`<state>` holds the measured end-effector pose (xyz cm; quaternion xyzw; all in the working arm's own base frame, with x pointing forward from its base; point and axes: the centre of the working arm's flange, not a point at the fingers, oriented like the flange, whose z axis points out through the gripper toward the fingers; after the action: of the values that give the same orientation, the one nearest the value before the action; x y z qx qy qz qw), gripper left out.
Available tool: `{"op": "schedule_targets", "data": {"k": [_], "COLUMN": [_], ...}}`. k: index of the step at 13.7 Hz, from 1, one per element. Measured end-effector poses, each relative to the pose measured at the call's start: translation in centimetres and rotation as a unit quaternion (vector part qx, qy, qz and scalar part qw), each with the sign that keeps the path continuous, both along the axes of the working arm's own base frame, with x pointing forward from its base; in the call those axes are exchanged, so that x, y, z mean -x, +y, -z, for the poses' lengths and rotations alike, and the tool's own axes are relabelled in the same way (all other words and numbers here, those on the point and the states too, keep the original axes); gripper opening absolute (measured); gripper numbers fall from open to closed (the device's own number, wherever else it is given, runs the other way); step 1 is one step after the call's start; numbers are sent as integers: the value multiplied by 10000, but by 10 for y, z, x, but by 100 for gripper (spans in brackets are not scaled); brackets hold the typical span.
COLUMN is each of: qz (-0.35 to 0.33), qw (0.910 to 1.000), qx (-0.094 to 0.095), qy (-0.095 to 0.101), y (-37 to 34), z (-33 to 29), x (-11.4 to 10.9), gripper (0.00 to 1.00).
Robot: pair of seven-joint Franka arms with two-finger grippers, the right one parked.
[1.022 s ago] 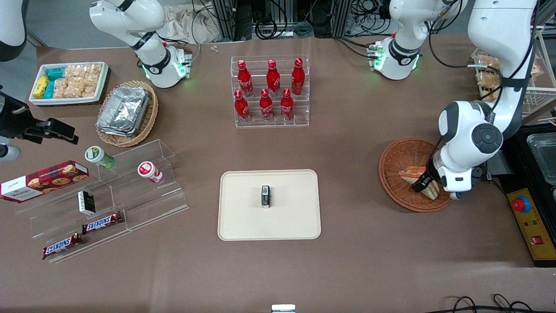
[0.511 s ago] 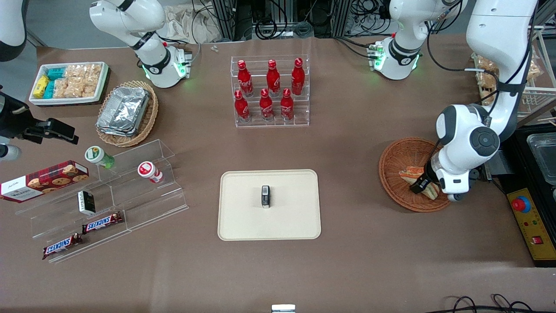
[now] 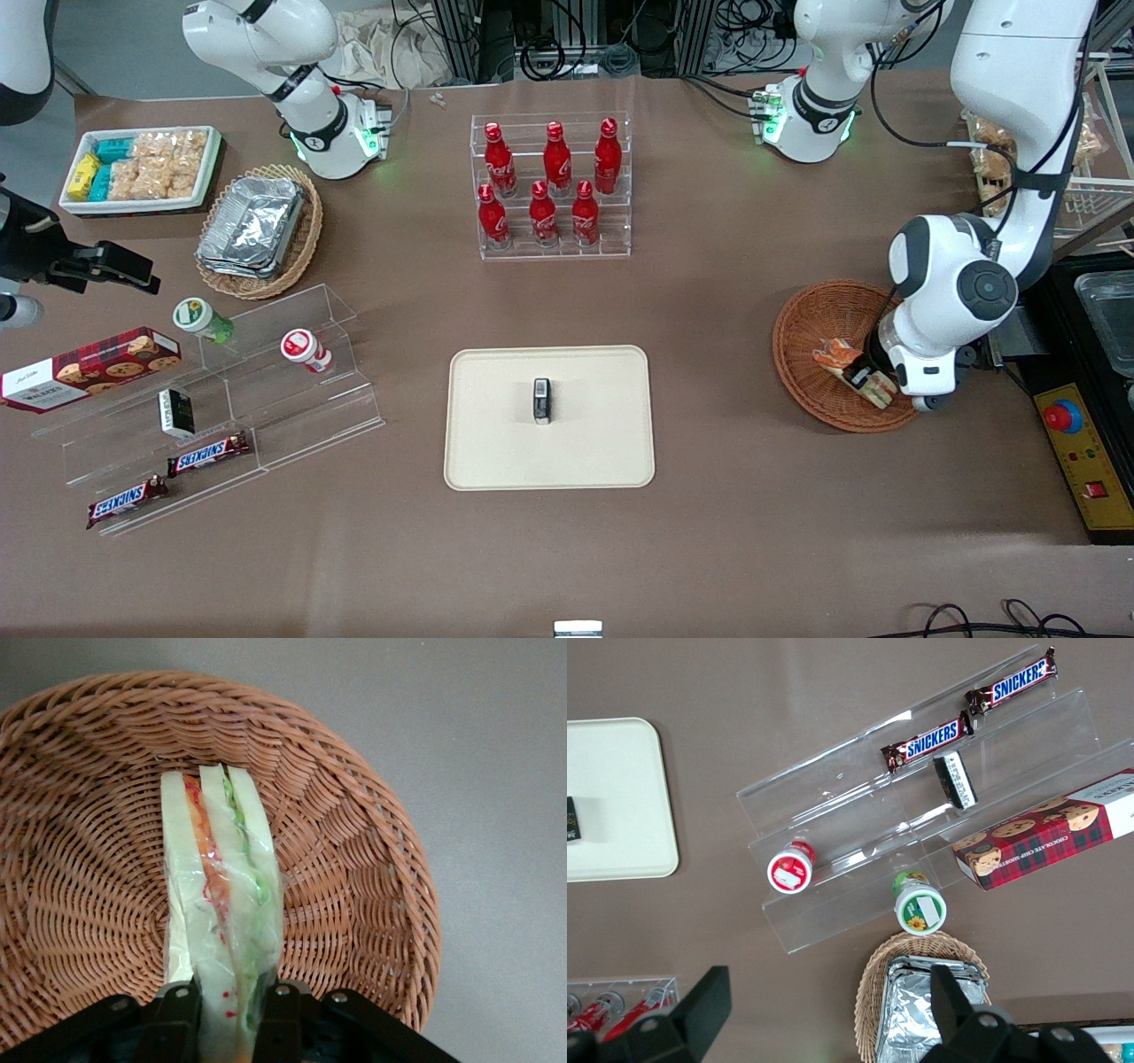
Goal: Place sandwich from basket to tray
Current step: 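Lower the open left gripper around the sandwich and close it, then lift the sandwich out of the basket with the left gripper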
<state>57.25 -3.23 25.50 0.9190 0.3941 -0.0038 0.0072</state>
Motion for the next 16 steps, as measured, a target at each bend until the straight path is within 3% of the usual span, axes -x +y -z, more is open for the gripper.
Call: {"op": "schedule_targets", "data": {"k": [3, 6, 8, 13, 16], "qz": [17, 127, 367, 1025, 1591], "qw": [10000, 9995, 9983, 9934, 9867], "qx": [-7, -61, -98, -84, -20], "qy": [16, 267, 435, 510, 328], "y": [0, 1, 2, -5, -40], "z": [-6, -43, -99, -200, -245], "x": [-2, -14, -29, -50, -53], "gripper": [16, 15, 15, 15, 15]}}
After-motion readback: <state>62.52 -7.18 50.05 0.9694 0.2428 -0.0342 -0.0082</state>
